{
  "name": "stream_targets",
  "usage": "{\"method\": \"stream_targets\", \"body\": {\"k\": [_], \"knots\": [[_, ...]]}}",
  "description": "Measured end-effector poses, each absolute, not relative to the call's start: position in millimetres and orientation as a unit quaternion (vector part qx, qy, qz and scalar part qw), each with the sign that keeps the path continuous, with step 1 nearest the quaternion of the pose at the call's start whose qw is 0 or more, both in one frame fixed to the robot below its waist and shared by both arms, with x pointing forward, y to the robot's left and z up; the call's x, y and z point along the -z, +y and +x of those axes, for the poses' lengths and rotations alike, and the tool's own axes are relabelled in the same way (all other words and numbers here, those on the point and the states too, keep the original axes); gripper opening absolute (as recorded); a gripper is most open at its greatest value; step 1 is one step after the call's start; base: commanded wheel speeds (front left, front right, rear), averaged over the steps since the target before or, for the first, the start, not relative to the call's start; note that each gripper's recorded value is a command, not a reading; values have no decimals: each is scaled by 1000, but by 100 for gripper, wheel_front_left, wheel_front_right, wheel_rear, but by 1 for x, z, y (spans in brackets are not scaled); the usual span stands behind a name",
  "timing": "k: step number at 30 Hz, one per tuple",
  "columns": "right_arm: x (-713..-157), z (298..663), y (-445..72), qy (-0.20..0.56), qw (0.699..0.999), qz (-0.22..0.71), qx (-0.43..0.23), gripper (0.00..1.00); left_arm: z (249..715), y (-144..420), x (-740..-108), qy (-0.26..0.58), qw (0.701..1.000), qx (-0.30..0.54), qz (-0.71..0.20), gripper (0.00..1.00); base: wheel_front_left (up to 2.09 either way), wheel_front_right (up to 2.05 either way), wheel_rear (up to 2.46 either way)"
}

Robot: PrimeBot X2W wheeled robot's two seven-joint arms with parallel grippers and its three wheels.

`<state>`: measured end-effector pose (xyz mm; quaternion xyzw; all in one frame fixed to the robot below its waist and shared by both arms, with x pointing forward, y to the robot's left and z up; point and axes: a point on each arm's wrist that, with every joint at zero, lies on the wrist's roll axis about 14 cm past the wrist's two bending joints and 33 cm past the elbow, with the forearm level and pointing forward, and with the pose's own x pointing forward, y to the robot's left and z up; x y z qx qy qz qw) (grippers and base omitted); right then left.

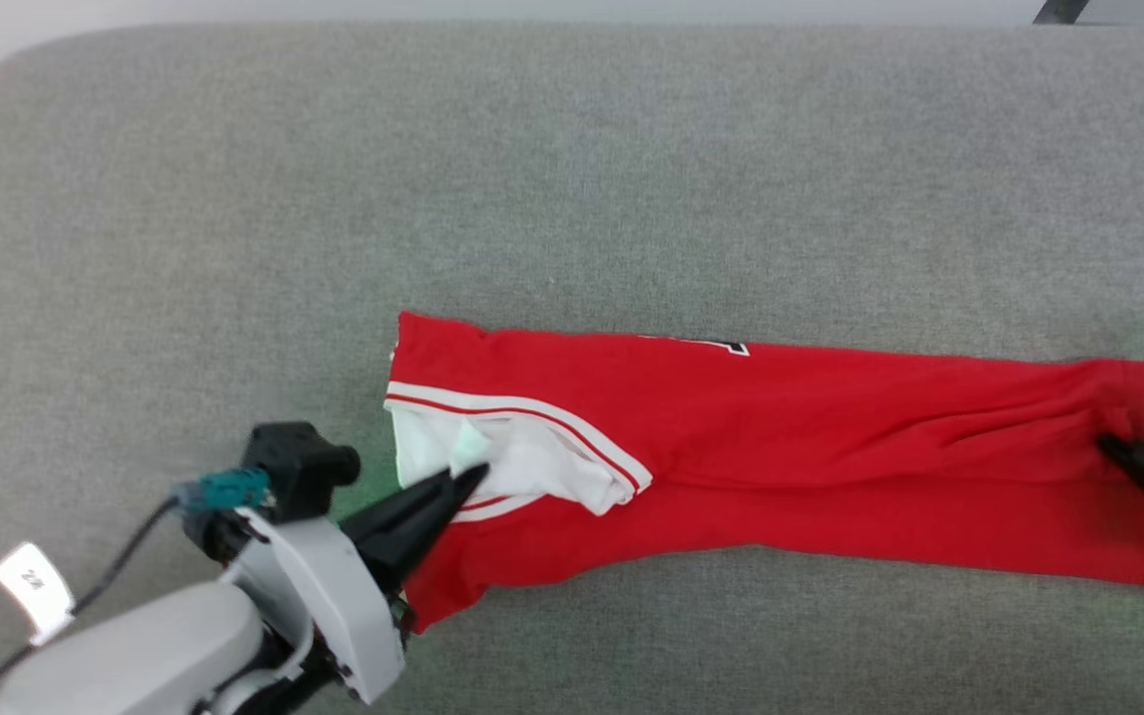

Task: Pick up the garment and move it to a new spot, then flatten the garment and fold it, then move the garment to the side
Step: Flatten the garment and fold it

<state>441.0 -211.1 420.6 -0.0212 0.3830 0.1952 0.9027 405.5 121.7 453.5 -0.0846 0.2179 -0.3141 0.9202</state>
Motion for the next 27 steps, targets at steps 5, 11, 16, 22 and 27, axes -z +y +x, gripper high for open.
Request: {"method": "stream_targets", "body": {"k": [5, 11, 16, 22, 27], "knots": [[-401, 440, -207, 396, 899, -5, -189, 0, 410, 130, -422, 240, 924, 290, -60, 0, 0, 0, 0], [-389, 450, -211, 394, 902, -3, -178, 0, 412, 126, -394, 261, 921, 278, -78, 0, 0, 0, 0], [-382, 454, -211, 396, 901, 0, -177, 0, 417, 124, -385, 262, 921, 275, -86, 0, 0, 0, 0], [-385, 452, -209, 389, 904, -2, -180, 62, 423, 121, -395, 242, 927, 267, -105, 99, 0, 0, 0], [-394, 446, -206, 384, 904, 3, -186, 100, 426, 125, -420, 204, 937, 257, -121, 100, 0, 0, 0]]}}
